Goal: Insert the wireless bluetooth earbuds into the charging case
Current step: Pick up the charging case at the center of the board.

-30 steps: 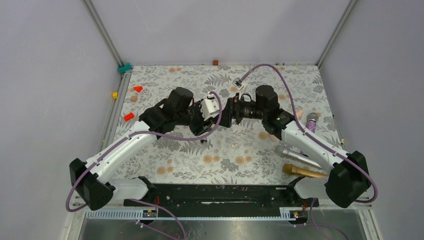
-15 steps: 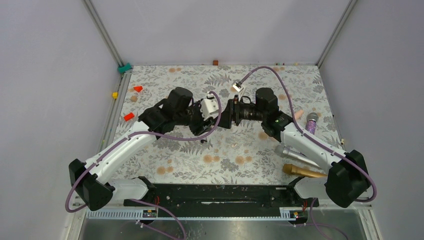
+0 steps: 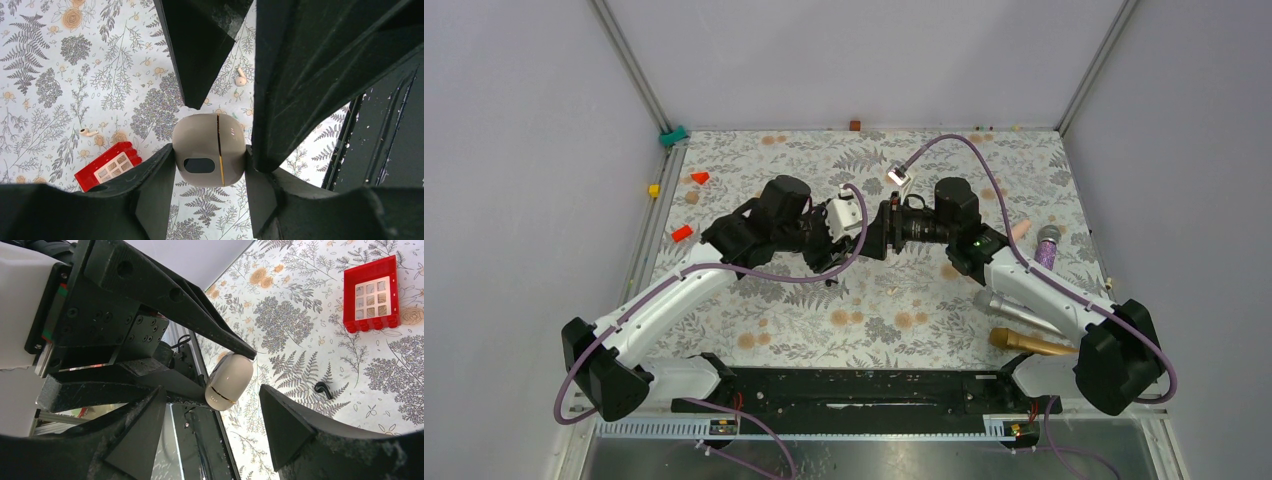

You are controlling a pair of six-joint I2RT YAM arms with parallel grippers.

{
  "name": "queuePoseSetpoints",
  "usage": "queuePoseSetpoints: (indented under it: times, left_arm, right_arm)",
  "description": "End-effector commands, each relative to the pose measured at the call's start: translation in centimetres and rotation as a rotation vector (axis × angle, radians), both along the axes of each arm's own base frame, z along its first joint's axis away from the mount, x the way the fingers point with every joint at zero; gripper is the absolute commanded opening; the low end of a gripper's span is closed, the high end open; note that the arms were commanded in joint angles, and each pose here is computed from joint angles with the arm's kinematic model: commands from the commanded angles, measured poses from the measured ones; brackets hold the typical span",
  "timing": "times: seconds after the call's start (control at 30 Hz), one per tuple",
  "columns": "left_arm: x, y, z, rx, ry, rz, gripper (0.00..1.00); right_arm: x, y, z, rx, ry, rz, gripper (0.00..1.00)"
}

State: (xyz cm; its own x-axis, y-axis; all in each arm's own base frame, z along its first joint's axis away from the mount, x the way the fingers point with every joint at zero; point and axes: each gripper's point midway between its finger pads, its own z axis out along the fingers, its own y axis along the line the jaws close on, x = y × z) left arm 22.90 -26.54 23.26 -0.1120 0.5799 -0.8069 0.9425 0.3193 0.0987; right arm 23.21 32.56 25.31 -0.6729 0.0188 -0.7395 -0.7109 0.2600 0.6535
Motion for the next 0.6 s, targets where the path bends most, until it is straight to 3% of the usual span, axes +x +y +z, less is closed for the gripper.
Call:
queuePoseSetpoints:
  times: [0.0,0.57]
  left_arm:
    - [0.1,-1.2,3.7,-0.097,-0.071,-0.029,0.0]
    - [0.3,-0.8,4.3,-0.109,-0.101,0.002,0.0]
  right_arm:
    - [0.0,0.3,0.3,-0.001,-0.045,0.006,0.75]
    - [0.9,1.0,-1.4,-0.022,0.055,-0.017,0.65]
